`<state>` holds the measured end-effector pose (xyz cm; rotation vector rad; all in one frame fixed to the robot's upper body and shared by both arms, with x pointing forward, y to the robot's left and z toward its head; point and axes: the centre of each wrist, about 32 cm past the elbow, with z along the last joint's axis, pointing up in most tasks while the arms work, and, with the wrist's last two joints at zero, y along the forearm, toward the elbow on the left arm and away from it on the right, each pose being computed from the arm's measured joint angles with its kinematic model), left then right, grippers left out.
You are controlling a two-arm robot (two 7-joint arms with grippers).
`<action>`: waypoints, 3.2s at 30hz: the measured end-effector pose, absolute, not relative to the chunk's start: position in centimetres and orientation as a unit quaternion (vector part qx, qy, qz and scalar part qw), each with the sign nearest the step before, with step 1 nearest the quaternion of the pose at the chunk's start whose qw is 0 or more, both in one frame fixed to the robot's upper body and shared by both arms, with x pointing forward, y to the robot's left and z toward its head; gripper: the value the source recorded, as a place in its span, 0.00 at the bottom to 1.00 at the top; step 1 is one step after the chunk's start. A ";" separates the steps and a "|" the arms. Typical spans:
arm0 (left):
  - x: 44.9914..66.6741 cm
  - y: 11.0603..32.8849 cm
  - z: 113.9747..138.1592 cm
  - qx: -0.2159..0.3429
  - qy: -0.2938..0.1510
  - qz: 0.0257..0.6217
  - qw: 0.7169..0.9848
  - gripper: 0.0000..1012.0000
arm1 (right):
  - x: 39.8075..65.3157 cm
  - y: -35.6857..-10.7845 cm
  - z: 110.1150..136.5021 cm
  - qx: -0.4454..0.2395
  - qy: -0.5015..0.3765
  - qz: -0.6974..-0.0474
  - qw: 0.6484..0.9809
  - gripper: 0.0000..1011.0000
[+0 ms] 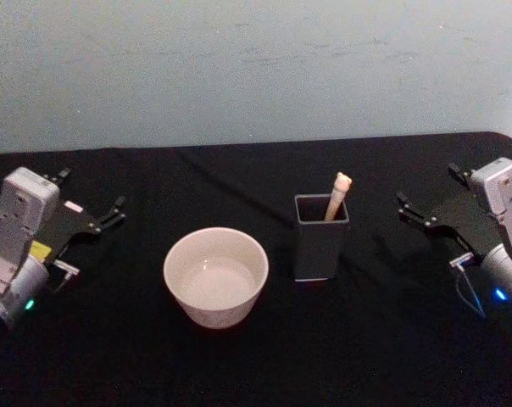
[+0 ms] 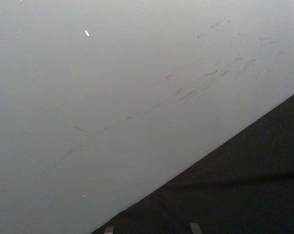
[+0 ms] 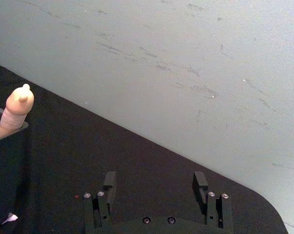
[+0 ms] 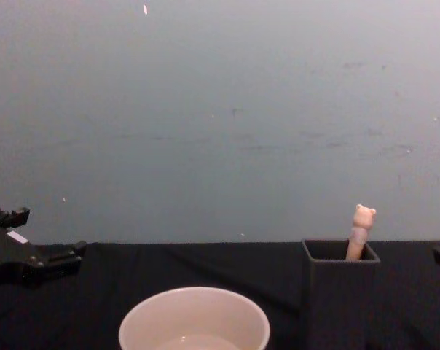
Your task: Pick up the stirring spoon with one hand, stir inside the cup, then place it back in its original position.
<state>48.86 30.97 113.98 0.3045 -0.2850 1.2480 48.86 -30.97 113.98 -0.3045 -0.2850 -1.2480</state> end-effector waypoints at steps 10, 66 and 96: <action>48.9 31.0 114.0 0.141 -0.132 0.580 0.791 0.99 | 48.9 -31.0 114.0 -0.141 -0.132 -0.580 0.791 0.99; 48.9 31.0 114.0 0.141 -0.132 0.580 0.791 0.99 | 50.8 -26.9 116.9 -0.022 0.052 -0.436 0.898 0.99; 48.9 31.0 114.0 0.141 -0.132 0.580 0.791 0.99 | 51.4 -26.5 116.9 -0.024 0.050 -0.437 0.898 0.75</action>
